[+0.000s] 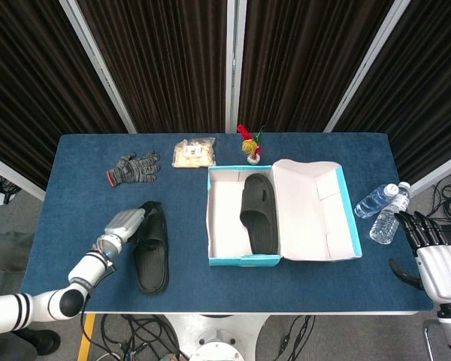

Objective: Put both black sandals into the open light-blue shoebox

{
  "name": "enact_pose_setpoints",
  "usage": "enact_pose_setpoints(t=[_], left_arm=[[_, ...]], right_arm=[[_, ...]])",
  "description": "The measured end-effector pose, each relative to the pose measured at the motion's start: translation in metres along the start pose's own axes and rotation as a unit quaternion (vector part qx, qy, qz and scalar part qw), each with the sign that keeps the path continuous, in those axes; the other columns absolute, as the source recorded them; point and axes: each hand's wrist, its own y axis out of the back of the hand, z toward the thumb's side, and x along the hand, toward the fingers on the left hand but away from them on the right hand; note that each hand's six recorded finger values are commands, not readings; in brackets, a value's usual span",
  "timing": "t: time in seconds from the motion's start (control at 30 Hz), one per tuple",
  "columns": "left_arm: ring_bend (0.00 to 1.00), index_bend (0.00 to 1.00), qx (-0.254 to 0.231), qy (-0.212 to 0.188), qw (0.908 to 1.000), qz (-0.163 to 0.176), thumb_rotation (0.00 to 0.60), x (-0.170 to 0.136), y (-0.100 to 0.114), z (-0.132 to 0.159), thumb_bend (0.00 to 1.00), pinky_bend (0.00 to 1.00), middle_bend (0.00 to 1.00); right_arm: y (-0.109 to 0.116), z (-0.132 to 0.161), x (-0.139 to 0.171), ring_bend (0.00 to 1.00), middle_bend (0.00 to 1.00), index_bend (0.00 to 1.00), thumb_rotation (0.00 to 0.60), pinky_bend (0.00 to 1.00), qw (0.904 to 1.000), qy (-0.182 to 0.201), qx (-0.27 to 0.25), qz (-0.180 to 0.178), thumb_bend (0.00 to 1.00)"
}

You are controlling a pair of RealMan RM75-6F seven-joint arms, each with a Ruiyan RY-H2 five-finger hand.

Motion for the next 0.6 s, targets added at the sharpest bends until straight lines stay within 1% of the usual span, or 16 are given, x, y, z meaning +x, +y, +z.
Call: enact_pose_setpoints(t=[0.1, 0.17, 0.27, 0.3, 0.4, 0.5, 0.6], left_arm=[[0.66, 0.08, 0.006, 0.018, 0.9998, 0.001, 0.6, 0.004, -0.004, -0.003, 0.0, 0.74, 0.04], [0.68, 0.1, 0.011, 0.031, 0.9995, 0.006, 0.6, 0.007, -0.005, -0.006, 0.0, 0.74, 0.07], [0.75, 0.23, 0.008, 0.043, 0.9989, 0.02, 0.6, 0.009, -0.005, -0.007, 0.0, 0.77, 0.22], [0.77, 0.26, 0.007, 0.045, 0.9987, 0.024, 0.6, 0.01, -0.006, -0.007, 0.0, 0.78, 0.26], [0.81, 0.35, 0.007, 0.045, 0.9986, 0.028, 0.6, 0.012, -0.01, -0.006, 0.0, 0.81, 0.34], [0.85, 0.45, 0.014, 0.043, 0.9984, 0.034, 0.6, 0.014, -0.014, -0.006, 0.0, 0.85, 0.45], [0.87, 0.52, 0.015, 0.048, 0.9976, 0.047, 0.6, 0.015, -0.012, -0.011, 0.0, 0.88, 0.53]], right_arm=[[0.001, -0.001, 0.001, 0.0, 0.08, 0.01, 0.6, 0.12, 1.0, -0.001, 0.0, -0.001, 0.21], [0.0, -0.002, 0.002, 0.0, 0.08, 0.01, 0.6, 0.12, 1.0, -0.001, -0.001, 0.0, 0.21], [-0.001, -0.001, 0.001, 0.0, 0.08, 0.01, 0.6, 0.12, 1.0, 0.001, -0.003, 0.0, 0.21], [-0.001, -0.001, 0.001, 0.0, 0.08, 0.01, 0.6, 0.12, 1.0, 0.001, -0.003, 0.0, 0.21], [-0.001, 0.0, 0.001, 0.0, 0.08, 0.01, 0.6, 0.12, 1.0, 0.002, -0.003, 0.0, 0.21], [-0.001, 0.0, 0.002, 0.0, 0.08, 0.01, 0.6, 0.12, 1.0, 0.002, -0.003, -0.001, 0.21], [0.001, 0.0, 0.003, 0.0, 0.08, 0.01, 0.6, 0.12, 1.0, 0.001, -0.003, -0.004, 0.21]])
